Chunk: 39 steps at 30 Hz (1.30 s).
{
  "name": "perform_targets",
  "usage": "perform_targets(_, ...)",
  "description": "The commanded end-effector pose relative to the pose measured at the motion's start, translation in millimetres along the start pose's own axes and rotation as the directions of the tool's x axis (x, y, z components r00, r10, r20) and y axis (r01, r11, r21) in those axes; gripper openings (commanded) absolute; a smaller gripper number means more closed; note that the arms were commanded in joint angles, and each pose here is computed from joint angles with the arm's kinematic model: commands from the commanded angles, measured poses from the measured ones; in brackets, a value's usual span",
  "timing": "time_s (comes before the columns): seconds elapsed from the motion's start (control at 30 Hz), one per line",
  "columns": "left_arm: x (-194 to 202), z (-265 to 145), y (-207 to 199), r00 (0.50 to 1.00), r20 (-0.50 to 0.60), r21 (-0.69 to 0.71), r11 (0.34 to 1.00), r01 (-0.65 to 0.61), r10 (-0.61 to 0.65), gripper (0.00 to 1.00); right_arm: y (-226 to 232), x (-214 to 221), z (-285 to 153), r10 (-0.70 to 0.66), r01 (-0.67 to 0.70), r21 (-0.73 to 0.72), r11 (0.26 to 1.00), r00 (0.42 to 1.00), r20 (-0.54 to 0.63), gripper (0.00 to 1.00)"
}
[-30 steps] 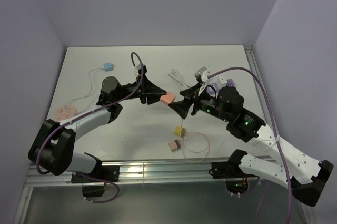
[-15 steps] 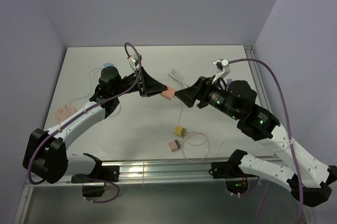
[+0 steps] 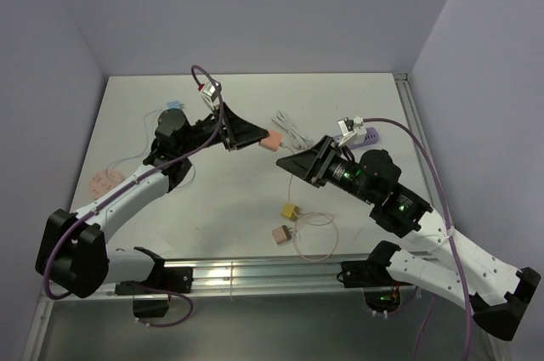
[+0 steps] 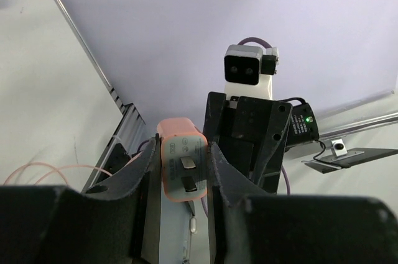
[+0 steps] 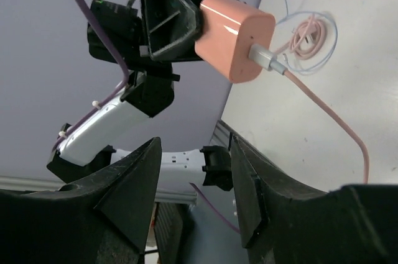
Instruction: Insert the plug
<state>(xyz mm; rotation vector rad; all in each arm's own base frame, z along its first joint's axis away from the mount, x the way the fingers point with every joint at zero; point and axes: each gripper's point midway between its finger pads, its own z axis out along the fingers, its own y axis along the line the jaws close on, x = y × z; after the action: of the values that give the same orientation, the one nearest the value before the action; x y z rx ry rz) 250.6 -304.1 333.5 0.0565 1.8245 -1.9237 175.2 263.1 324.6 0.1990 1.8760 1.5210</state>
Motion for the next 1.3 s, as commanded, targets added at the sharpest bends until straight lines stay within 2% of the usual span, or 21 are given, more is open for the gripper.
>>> perform_targets(0.0, -6.3, -4.6, -35.3, 0.997, 0.028, 0.086, 0.994, -0.068, 0.065, 0.0, 33.2, -23.9, -4.8, -0.041, 0.048, -0.082, 0.996, 0.995, 0.09, 0.56)
perform_targets(0.13, -0.4, -5.6, -34.8, 1.0, -0.003, 0.093, 0.995, -0.02, 0.02, 0.0, 34.4, -27.4, -2.8, -0.173, 0.18, -0.072, 0.981, 0.98, 0.098, 0.62)
perform_targets(0.17, 1.7, -6.0, -34.9, 1.0, -0.021, 0.094, 0.996, 0.008, -0.006, 0.0, 19.6, -23.0, -2.0, -0.216, 0.217, -0.006, 0.976, 0.974, 0.062, 0.63)
perform_targets(0.27, 9.3, -7.3, -36.4, 0.996, -0.07, 0.123, 0.99, 0.067, -0.059, 0.0, 15.7, -37.9, -4.6, -0.282, 0.275, 0.083, 0.958, 0.955, 0.087, 0.64)
perform_targets(0.43, 11.9, -9.4, -34.4, 0.994, -0.075, 0.135, 0.987, 0.087, -0.077, 0.0, 38.7, -40.1, -13.1, -0.294, 0.296, -0.007, 0.955, 0.949, 0.113, 0.64)
perform_targets(0.67, 11.5, -8.9, -32.0, 0.996, -0.07, 0.114, 0.991, 0.065, -0.057, 0.0, 32.9, -35.7, -2.6, -0.206, 0.205, 0.021, 0.979, 0.976, 0.075, 0.61)
perform_targets(0.87, 14.5, -11.1, -34.9, 0.996, -0.082, 0.114, 0.993, 0.043, -0.033, 0.0, 17.1, -49.4, -1.4, -0.235, 0.222, 0.111, 0.969, 0.965, 0.119, 0.6)
perform_targets(1.17, 17.4, -13.1, -38.4, 0.995, -0.096, 0.117, 0.993, 0.034, -0.023, 0.0, 20.8, -58.1, 3.2, -0.322, 0.318, 0.068, 0.946, 0.945, 0.052, 0.61)
perform_targets(1.23, 17.2, -13.1, -38.8, 0.995, -0.094, 0.12, 0.992, 0.032, -0.021, 0.0, 22.8, -55.0, 5.5, -0.31, 0.309, 0.019, 0.951, 0.95, 0.027, 0.63)
perform_targets(1.27, 16.5, -12.8, -40.3, 0.996, -0.093, 0.127, 0.991, 0.031, -0.019, 0.0, 27.3, -49.8, 8.1, -0.292, 0.292, -0.04, 0.956, 0.956, -0.012, 0.68)
